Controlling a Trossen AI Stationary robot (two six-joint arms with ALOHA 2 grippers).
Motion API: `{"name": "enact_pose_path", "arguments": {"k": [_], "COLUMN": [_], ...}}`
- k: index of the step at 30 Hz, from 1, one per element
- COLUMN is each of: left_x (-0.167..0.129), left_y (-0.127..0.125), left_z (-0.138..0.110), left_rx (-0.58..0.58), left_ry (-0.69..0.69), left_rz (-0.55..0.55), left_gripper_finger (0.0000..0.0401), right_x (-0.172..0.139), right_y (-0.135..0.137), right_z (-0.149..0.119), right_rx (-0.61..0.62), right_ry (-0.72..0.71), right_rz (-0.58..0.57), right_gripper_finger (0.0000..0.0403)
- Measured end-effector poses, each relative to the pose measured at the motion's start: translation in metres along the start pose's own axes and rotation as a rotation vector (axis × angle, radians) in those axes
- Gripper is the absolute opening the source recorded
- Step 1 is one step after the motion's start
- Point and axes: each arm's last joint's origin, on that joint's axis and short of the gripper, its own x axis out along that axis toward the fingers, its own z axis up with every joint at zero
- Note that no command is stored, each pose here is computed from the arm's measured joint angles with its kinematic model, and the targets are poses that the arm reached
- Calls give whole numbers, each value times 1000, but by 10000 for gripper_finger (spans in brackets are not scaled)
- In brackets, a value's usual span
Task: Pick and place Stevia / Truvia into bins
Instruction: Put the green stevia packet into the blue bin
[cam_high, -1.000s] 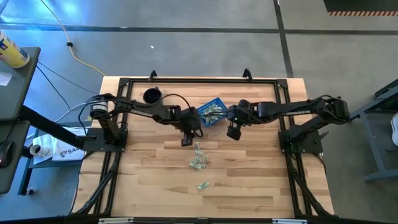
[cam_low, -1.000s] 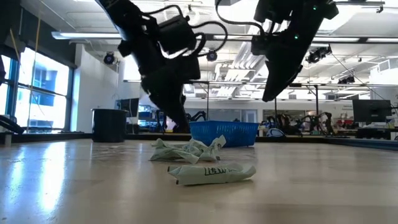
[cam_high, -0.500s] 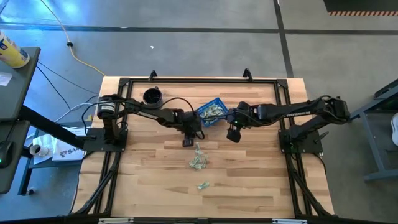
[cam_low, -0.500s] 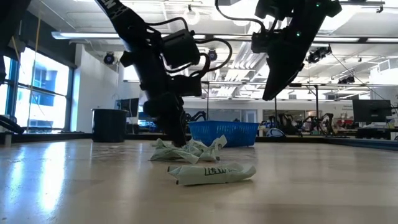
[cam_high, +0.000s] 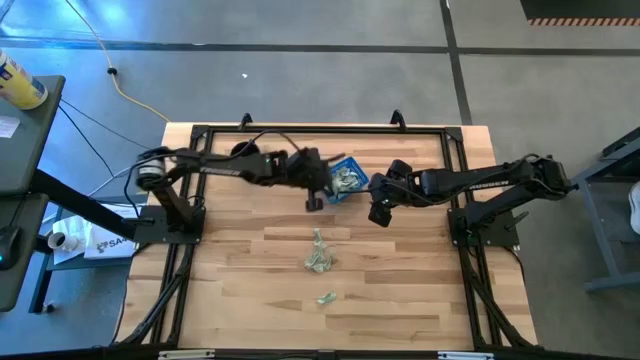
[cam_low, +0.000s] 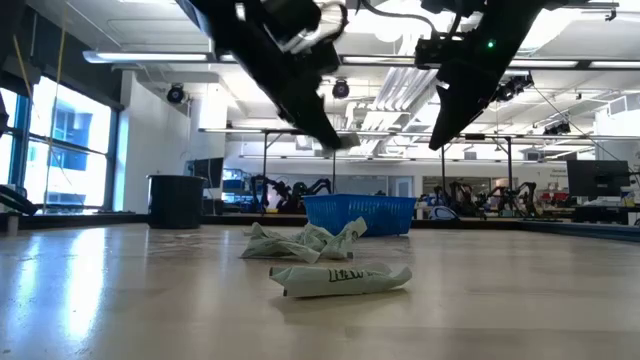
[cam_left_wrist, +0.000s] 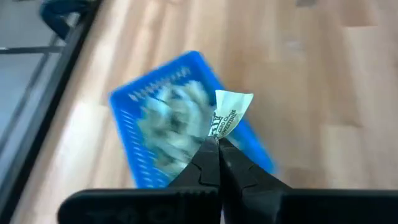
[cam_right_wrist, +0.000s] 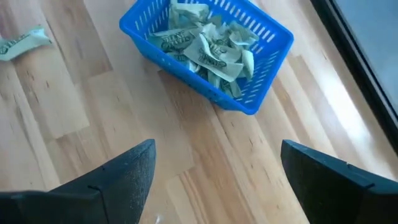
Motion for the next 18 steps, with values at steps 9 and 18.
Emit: {"name": "enact_pose_path", "arguments": {"k": [9, 18], "left_x": [39, -15], "left_y": [23, 2], "left_z": [-12, 7], "left_rx": [-74, -13], "left_ry": [112, 276], "left_rz": [-4, -80], "left_gripper_finger": [149, 310], "right_x": [1, 17], "right_y": [6, 53], "right_z": [-2, 7], "right_rx": [63, -17], "right_ry": [36, -24], "right_rz": [77, 427], "right_gripper_finger": [334, 334]}}
